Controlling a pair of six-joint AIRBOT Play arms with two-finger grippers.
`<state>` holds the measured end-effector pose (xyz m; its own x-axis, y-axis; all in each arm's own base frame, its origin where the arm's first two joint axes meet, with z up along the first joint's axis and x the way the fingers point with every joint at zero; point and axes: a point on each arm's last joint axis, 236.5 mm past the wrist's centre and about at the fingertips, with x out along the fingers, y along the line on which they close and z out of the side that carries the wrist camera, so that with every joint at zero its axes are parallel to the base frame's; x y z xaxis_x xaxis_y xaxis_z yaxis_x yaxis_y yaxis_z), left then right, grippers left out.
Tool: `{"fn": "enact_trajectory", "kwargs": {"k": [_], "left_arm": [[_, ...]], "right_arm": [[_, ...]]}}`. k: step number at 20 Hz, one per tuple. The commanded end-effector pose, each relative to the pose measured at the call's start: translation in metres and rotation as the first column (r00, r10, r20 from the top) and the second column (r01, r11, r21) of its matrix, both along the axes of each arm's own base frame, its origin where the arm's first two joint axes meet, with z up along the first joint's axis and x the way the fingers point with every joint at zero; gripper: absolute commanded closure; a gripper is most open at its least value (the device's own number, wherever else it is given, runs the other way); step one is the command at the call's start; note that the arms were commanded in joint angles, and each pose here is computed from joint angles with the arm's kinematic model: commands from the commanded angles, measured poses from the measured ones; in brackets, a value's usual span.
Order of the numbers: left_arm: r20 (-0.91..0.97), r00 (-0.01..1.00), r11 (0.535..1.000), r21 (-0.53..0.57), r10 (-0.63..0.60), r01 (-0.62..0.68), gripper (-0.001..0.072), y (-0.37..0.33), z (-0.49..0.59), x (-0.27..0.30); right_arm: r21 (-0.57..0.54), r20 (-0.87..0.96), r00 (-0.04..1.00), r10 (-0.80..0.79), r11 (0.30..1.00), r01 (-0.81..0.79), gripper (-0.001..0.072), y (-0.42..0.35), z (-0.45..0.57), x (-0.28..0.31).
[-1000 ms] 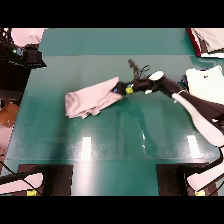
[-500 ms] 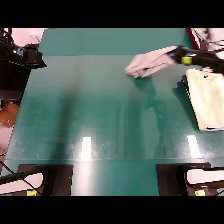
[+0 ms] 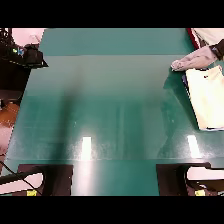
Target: Fold the shirts.
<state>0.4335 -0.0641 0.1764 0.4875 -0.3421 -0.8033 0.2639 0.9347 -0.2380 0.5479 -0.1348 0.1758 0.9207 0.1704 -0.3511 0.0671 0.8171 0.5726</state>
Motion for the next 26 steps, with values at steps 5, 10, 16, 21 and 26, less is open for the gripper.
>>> {"fn": "enact_trajectory", "kwargs": {"k": [5,10,16,21,26], "left_arm": [[-0.015,1.0,1.0,-0.01,-0.014,0.014,0.0685,-0.004,-0.001,-0.004],[-0.016,1.0,1.0,-0.016,-0.017,0.017,0.0685,-0.006,0.0,-0.004],[-0.039,0.999,0.999,-0.017,-0.028,0.027,0.0685,-0.007,-0.003,-0.01],[-0.062,0.997,0.999,-0.015,-0.037,0.036,0.0685,-0.008,-0.006,-0.015],[-0.069,0.997,0.999,-0.015,-0.041,0.04,0.0685,-0.008,-0.006,-0.017]], "right_arm": [[-0.25,0.156,0.983,0.095,0.967,-0.054,0.0701,-0.004,0.111,-0.012],[-0.385,0.016,1.0,0.006,0.923,0.0,0.0701,-0.025,0.111,-0.051],[-0.304,-0.216,0.973,-0.078,0.953,0.009,0.07,-0.039,0.055,-0.12],[-0.18,-0.387,0.913,-0.124,0.982,0.057,0.0697,-0.049,-0.002,-0.187],[-0.019,-0.554,0.817,-0.161,0.983,0.181,0.0448,-0.061,-0.067,-0.257]]}}
